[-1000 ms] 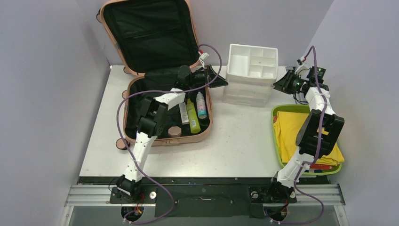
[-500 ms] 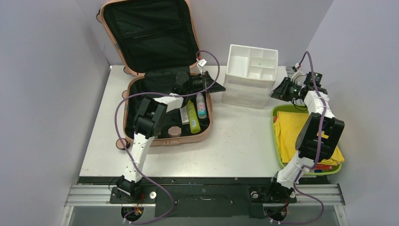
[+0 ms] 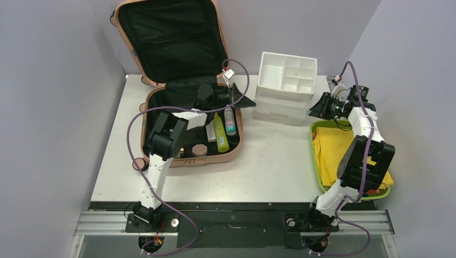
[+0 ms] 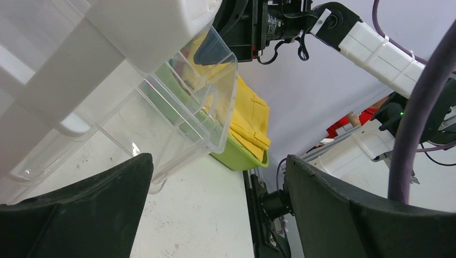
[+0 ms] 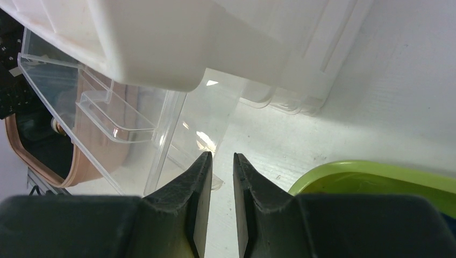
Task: Open, take out, and arrange the luggage
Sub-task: Open the drawer in the storage box, then pick up the personal item from the luggage, then place the personal item in the drawer.
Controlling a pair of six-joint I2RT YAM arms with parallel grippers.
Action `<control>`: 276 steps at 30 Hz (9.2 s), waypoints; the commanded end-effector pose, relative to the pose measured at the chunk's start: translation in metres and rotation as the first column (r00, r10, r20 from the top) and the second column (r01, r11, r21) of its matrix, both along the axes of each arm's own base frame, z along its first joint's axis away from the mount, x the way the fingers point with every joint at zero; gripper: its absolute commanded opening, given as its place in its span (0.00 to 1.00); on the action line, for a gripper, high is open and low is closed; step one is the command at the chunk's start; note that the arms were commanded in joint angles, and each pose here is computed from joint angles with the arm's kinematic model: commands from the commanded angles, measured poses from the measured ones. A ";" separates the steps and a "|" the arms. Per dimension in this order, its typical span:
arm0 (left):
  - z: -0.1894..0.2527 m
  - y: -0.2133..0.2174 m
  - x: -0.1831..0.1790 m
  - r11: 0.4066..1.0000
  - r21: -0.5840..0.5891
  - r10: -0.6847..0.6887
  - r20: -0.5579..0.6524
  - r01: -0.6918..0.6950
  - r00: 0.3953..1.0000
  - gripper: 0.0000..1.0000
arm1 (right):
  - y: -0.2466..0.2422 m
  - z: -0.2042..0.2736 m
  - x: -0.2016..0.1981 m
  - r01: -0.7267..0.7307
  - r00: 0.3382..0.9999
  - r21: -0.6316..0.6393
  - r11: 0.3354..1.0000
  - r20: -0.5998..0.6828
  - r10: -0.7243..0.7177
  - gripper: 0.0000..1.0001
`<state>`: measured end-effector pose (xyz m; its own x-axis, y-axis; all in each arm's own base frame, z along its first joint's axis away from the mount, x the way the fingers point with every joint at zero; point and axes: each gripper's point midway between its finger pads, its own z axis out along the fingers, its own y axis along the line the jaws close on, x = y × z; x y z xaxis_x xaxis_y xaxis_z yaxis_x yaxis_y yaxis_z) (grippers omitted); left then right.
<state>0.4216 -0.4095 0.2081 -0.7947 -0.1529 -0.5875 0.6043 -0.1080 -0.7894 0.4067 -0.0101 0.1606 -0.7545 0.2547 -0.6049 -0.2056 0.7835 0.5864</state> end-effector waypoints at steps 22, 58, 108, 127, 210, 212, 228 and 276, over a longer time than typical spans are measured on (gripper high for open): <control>0.056 0.006 -0.064 0.991 -0.073 -0.102 0.117 0.111 0.988 0.89 | 0.016 0.006 -0.031 -0.117 0.993 -0.050 0.992 0.010 0.117 0.18; 0.089 0.038 -0.026 0.997 -0.072 0.033 0.203 -0.018 0.979 0.85 | -0.038 0.117 -0.065 -0.066 0.864 -0.674 0.736 0.330 0.380 0.58; 0.071 0.191 -0.029 0.920 0.113 0.338 0.252 -0.375 0.907 0.86 | 0.126 0.058 -0.081 -0.648 0.342 -0.754 0.106 -0.165 0.925 0.00; 0.067 0.191 -0.032 0.922 0.111 0.336 0.245 -0.371 0.910 0.86 | 0.124 0.038 -0.114 -0.732 0.288 -0.678 0.072 -0.212 0.934 0.00; -0.149 0.214 0.001 0.252 0.884 0.513 0.222 -0.393 0.829 0.48 | 0.229 0.179 -0.092 -0.329 0.526 -0.646 0.689 0.481 0.702 0.83; -0.140 0.214 0.003 0.270 0.875 0.516 0.222 -0.402 0.828 0.40 | 0.222 0.183 -0.093 -0.306 0.534 -0.650 0.695 0.488 0.691 0.83; 0.080 0.165 0.016 0.627 0.502 0.477 0.357 -0.596 0.803 0.31 | 0.095 0.182 -0.081 0.013 0.701 -0.658 0.753 0.543 0.462 0.85; 0.039 -0.117 -0.084 0.855 0.491 -0.283 0.712 -0.168 0.642 0.70 | -0.020 0.174 -0.104 0.217 0.772 -0.417 0.883 0.627 0.106 0.85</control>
<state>0.3221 -0.5252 0.2344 -0.1093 0.3696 -0.9227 0.9940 0.0410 -0.1013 0.3037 -0.0351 0.3200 -0.2290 -0.1029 -0.9680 -0.3078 0.9510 -0.0283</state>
